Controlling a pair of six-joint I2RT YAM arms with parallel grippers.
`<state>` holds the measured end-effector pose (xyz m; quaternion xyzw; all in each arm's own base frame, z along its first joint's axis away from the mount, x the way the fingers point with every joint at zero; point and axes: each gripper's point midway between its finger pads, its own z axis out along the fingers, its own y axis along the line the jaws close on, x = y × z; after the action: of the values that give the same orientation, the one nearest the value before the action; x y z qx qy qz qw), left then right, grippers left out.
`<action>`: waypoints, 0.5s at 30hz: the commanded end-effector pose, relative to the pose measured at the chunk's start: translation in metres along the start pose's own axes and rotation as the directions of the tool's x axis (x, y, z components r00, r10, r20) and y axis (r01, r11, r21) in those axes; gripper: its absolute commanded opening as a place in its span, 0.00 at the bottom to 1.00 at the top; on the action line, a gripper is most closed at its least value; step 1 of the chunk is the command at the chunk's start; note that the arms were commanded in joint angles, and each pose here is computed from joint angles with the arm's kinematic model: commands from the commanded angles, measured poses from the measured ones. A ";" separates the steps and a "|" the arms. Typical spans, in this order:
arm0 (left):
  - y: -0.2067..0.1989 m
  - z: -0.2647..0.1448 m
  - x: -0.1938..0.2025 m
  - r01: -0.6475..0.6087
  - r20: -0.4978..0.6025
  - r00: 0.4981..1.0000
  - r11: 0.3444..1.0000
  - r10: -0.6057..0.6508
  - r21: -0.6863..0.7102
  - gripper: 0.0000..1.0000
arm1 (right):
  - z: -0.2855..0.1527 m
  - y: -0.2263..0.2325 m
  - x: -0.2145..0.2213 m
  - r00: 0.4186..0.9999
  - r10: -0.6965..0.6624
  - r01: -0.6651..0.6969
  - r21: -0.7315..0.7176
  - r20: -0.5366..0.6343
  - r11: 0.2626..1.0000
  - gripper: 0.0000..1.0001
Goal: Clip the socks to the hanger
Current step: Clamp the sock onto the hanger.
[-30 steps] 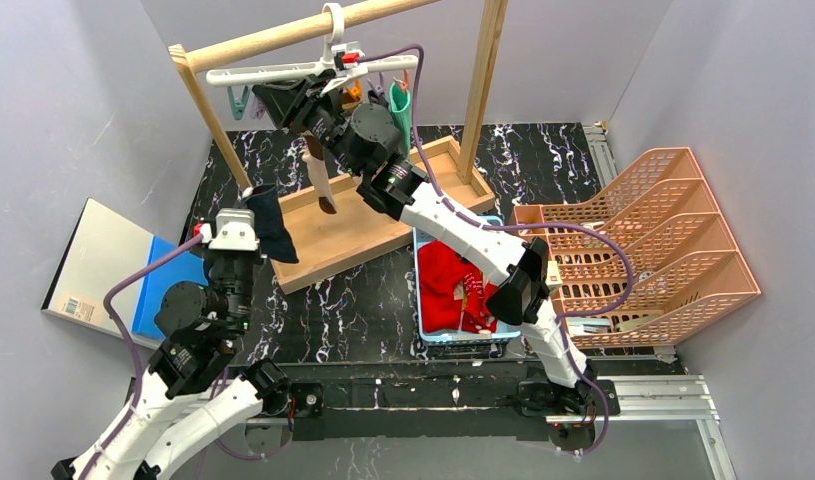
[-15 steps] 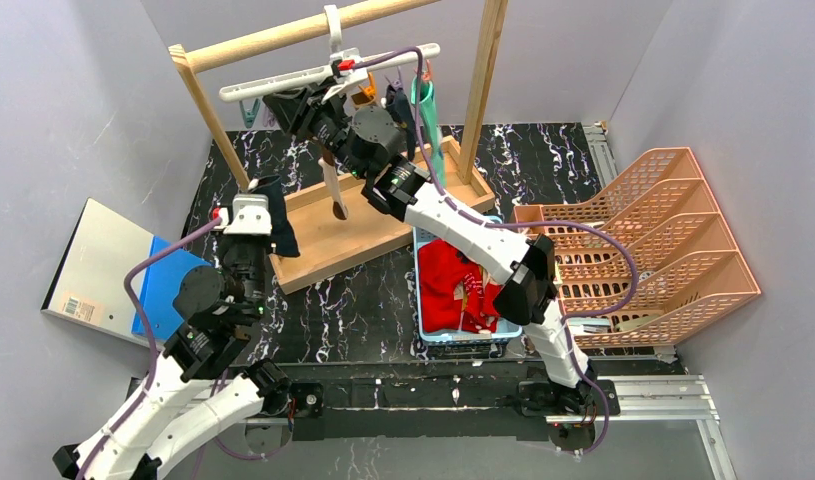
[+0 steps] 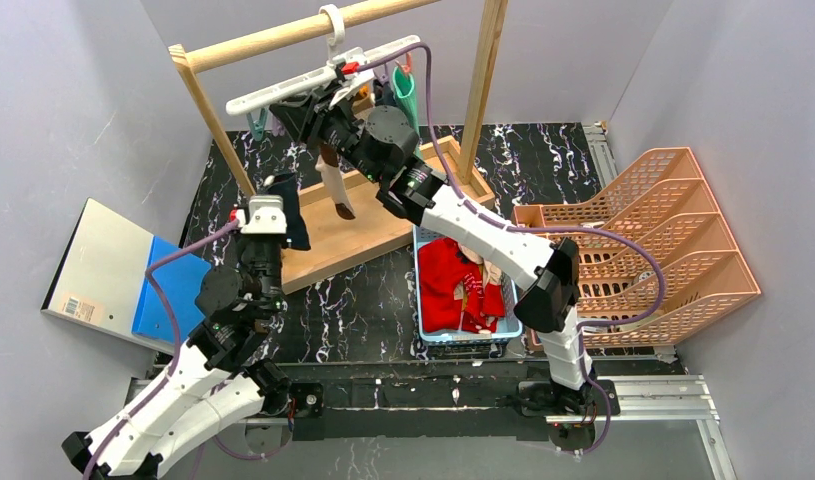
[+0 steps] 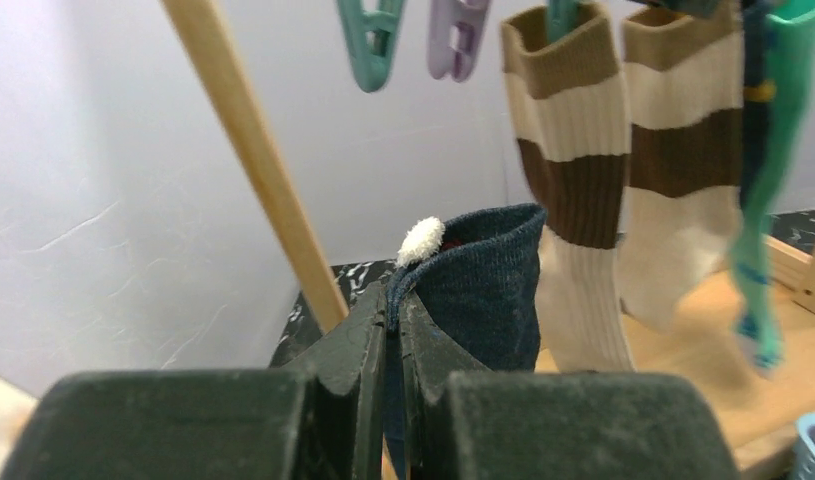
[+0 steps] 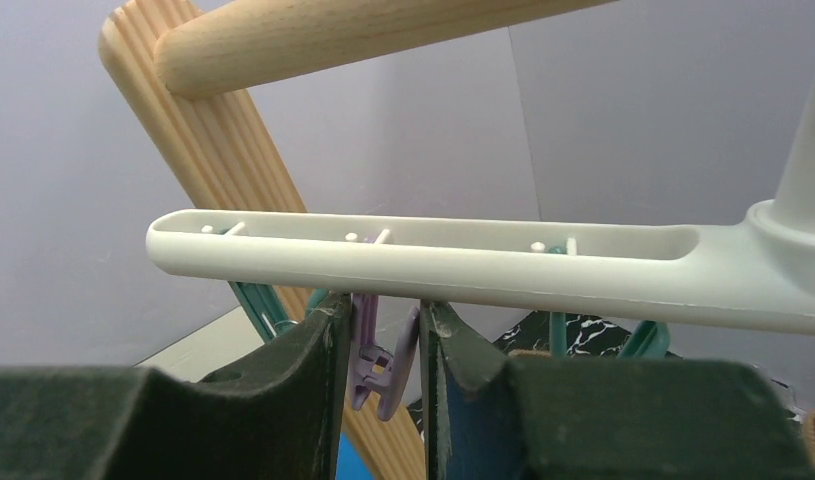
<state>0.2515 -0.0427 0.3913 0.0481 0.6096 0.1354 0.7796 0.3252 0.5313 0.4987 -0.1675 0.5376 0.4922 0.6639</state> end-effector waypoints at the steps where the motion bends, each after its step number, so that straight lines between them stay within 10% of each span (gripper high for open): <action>1: -0.019 0.001 -0.019 0.095 0.132 0.985 0.991 -0.107 0.095 0.00 | -0.014 0.015 -0.044 0.998 -0.028 0.031 -0.039 0.064 0.999 0.01; 15: -0.067 0.006 -0.013 0.245 0.139 0.945 0.923 -0.296 0.297 0.00 | -0.032 0.005 -0.048 0.998 -0.055 0.056 -0.023 0.034 0.998 0.01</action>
<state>0.2630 -0.1002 0.3856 0.0987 0.5608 -0.0029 0.8220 0.3128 0.5120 0.4949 -0.1896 0.5452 0.4804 0.6603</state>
